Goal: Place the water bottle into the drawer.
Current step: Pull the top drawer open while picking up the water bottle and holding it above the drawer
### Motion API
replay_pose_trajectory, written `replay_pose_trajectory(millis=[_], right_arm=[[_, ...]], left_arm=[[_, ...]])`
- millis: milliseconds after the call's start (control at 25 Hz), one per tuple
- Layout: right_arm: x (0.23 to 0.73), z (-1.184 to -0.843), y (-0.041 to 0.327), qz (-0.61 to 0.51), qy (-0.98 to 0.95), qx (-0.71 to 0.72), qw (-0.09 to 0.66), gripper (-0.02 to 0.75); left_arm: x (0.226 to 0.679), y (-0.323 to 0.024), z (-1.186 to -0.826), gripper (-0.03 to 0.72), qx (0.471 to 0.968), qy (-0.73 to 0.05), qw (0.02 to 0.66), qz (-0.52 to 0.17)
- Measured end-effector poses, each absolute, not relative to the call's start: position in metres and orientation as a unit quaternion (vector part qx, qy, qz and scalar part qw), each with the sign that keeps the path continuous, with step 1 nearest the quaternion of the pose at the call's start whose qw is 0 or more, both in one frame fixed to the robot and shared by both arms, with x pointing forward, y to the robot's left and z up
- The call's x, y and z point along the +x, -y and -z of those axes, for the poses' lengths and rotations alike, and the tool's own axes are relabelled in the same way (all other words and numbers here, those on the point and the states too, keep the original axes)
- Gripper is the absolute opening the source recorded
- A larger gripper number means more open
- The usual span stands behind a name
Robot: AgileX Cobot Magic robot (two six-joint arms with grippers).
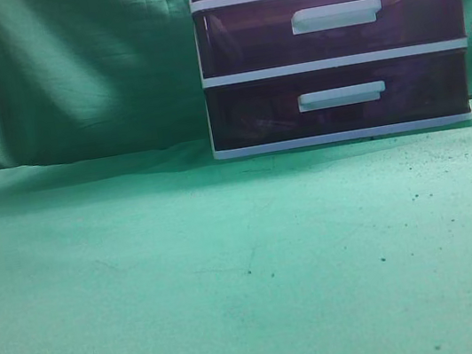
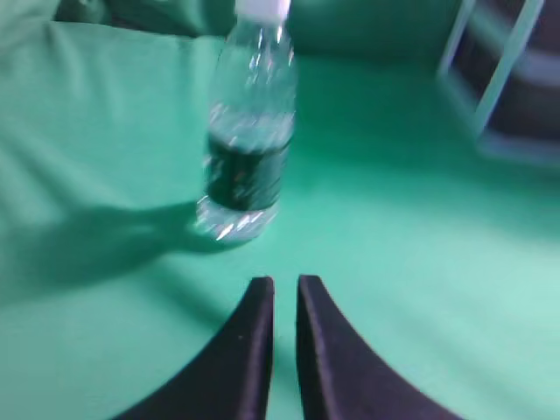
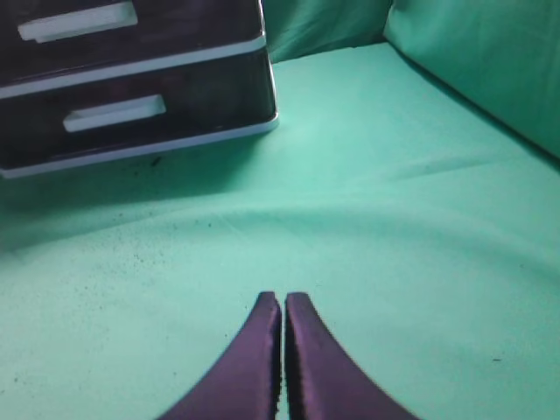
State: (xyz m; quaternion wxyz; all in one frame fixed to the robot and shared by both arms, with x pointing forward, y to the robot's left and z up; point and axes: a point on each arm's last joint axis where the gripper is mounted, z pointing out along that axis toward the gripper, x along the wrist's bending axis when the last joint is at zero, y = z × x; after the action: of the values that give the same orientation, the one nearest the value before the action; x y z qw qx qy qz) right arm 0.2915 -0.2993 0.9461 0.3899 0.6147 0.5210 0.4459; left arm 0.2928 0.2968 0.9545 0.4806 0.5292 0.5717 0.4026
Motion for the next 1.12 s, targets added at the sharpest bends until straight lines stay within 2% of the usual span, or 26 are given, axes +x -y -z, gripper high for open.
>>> replay_pose_trajectory(millis=[80, 200, 480, 560, 640, 840, 1000, 1120], right_arm=[[0.292, -0.949, 0.299, -0.455, -0.515, 0.608, 0.398, 0.000], [0.294, -0.956, 0.299, -0.479, -0.499, 0.589, 0.419, 0.000], [0.296, -0.968, 0.300, -0.517, -0.469, 0.555, 0.453, 0.000], [0.296, -0.970, 0.300, -0.523, -0.464, 0.549, 0.459, 0.000], [0.296, -0.972, 0.300, -0.529, -0.459, 0.542, 0.464, 0.000], [0.296, -0.973, 0.300, -0.532, -0.456, 0.539, 0.467, 0.000], [0.296, -0.973, 0.300, -0.532, -0.456, 0.539, 0.467, 0.000], [0.296, -0.973, 0.300, -0.532, -0.456, 0.539, 0.467, 0.000]], left_arm=[[0.294, -0.295, -0.963, 0.073, 0.462, -0.588, 0.548, -0.374], [0.295, -0.299, -0.975, 0.073, 0.383, -0.587, 0.607, -0.374], [0.293, -0.307, -0.991, 0.073, 0.298, -0.570, 0.656, -0.396], [0.291, -0.304, -1.003, 0.073, 0.319, -0.558, 0.654, -0.399], [0.285, -0.300, -1.028, 0.073, 0.361, -0.528, 0.640, -0.425], [0.287, -0.295, -1.072, 0.073, 0.462, -0.523, 0.566, -0.439], [0.306, -0.293, -1.087, 0.073, 0.568, -0.513, 0.474, -0.436], [0.325, -0.294, -1.088, 0.073, 0.593, -0.515, 0.446, -0.430]])
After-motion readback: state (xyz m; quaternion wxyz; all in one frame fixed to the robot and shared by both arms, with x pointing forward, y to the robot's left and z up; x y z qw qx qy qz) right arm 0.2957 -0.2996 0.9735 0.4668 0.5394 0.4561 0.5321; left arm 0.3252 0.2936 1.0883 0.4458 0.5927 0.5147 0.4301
